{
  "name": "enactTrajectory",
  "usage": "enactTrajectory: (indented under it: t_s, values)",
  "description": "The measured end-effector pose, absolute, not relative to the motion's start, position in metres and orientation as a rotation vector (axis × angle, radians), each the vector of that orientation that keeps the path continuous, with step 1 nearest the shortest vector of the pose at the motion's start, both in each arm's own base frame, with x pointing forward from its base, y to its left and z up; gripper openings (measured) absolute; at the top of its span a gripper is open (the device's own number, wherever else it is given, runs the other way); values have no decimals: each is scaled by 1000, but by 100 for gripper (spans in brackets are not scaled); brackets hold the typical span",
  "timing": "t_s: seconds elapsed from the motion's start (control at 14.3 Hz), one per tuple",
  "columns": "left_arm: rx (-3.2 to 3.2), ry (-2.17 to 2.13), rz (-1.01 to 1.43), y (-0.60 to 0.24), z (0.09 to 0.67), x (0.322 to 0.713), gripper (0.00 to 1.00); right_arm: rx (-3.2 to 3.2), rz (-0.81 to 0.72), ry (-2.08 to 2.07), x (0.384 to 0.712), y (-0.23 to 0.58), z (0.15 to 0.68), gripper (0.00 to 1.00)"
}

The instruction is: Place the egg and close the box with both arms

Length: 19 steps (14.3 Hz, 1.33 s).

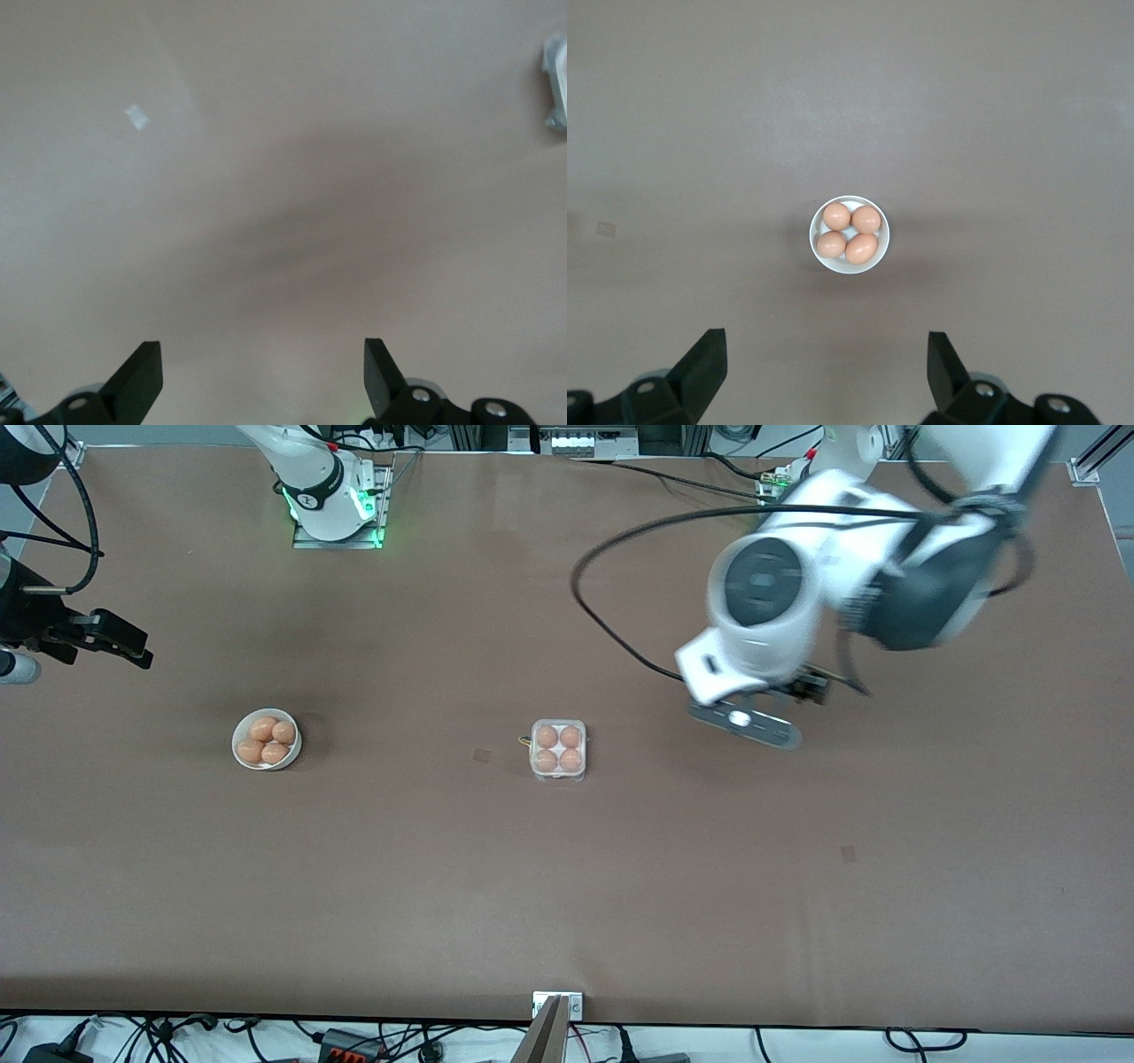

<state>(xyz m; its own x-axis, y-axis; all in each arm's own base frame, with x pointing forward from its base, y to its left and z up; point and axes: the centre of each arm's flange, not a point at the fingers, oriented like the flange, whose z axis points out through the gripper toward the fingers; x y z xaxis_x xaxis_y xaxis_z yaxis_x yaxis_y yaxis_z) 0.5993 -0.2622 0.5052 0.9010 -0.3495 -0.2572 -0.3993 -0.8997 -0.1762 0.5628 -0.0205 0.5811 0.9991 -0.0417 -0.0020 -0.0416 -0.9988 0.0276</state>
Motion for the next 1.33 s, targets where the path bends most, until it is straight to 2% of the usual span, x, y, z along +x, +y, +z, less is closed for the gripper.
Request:
enactTrajectory:
  t_s: [0.21, 0.56, 0.77, 1.05, 1.33]
  values:
    - [-2935, 611, 343, -207, 523, 622, 100, 3113, -4, -62, 563, -20, 581, 100]
    - [-3152, 374, 465, -98, 541, 623, 100, 3113, -1, -61, 563, -20, 582, 100]
    - [-3133, 246, 393, -66, 573, 606, 100, 3113, 3, -61, 563, -20, 583, 100]
    - [-3089, 199, 240, -65, 612, 565, 100, 3114, 3, -62, 563, -20, 583, 100]
    - [-3062, 200, 150, -72, 614, 531, 100, 3114, -2, -76, 563, -25, 582, 100]
